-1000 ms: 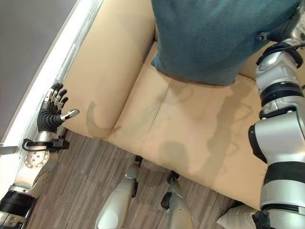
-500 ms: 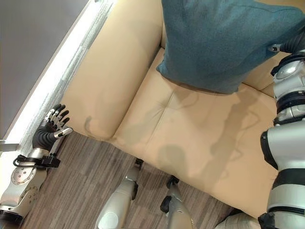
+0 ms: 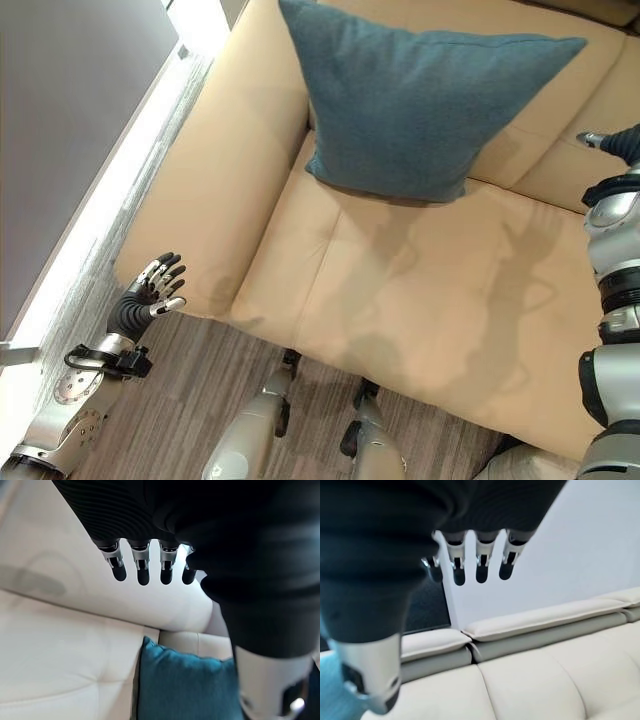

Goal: Pick up all the scattered cushions and arrange them neatly on the sofa.

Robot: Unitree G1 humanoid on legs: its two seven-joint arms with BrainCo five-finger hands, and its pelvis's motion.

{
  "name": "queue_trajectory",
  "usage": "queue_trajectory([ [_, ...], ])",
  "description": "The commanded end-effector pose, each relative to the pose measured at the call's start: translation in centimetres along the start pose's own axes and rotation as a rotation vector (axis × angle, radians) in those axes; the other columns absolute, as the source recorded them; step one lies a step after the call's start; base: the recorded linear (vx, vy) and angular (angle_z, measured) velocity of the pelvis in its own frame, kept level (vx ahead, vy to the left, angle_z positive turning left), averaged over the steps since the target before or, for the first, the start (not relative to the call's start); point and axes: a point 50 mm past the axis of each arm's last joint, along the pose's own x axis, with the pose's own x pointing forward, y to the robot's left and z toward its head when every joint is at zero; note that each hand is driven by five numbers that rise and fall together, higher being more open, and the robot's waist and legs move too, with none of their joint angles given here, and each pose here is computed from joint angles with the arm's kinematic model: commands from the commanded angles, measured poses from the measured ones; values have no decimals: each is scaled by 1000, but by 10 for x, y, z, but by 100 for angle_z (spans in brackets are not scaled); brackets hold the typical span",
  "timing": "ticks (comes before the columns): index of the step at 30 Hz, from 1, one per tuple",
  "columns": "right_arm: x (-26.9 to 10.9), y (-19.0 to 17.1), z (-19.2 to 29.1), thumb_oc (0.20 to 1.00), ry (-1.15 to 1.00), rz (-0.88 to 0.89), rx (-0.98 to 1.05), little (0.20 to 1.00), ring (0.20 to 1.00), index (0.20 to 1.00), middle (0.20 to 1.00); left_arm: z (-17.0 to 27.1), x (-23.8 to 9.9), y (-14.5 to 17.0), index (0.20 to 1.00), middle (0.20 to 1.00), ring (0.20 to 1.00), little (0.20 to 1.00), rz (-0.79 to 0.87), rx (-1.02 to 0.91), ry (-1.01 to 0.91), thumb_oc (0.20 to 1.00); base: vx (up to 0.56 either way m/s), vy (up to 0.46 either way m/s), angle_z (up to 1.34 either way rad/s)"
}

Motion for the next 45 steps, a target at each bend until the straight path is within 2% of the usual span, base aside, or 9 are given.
queue_trajectory([
  [1,-8,5,4,1000,-59,-8,-15,1000,1000,1000,1000,12,-3,-3,1000,1000,1000,1000,-7,19,-64,1000,7,-12,-3],
  [6,-62,44,-16,1000,-47,222,37,1000,1000,1000,1000,-1,-14,7,1000,1000,1000,1000,58,50,1,1000,29,-27,-4],
  [8,-121,73,-43,1000,17,510,105,1000,1000,1000,1000,-30,-28,22,1000,1000,1000,1000,132,102,140,1000,68,-70,0],
  [9,-121,73,-44,1000,18,510,104,1000,1000,1000,1000,-30,-28,22,1000,1000,1000,1000,131,103,141,1000,50,-38,4],
  [17,-221,118,-81,1000,276,888,177,1000,1000,1000,1000,-128,-73,37,1000,1000,1000,1000,334,190,587,1000,36,-13,-4],
  [18,-257,130,-90,1000,342,1009,133,1000,1000,1000,1000,-156,-91,36,1000,1000,1000,1000,363,227,755,1000,0,0,0],
  [27,-362,139,-110,1000,576,1316,41,1000,1000,1000,1000,-198,-149,31,1000,1000,1000,1000,425,237,1133,1000,13,-68,-8],
  [32,-385,135,-115,1000,652,1369,29,1000,1000,1000,1000,-201,-145,26,1000,1000,1000,1000,384,259,1147,1000,-106,-117,10],
  [45,-393,136,-122,1000,768,1377,-45,1000,1000,1000,1000,-210,-116,-13,1000,1000,1000,1000,233,283,1114,1000,-235,142,-33],
])
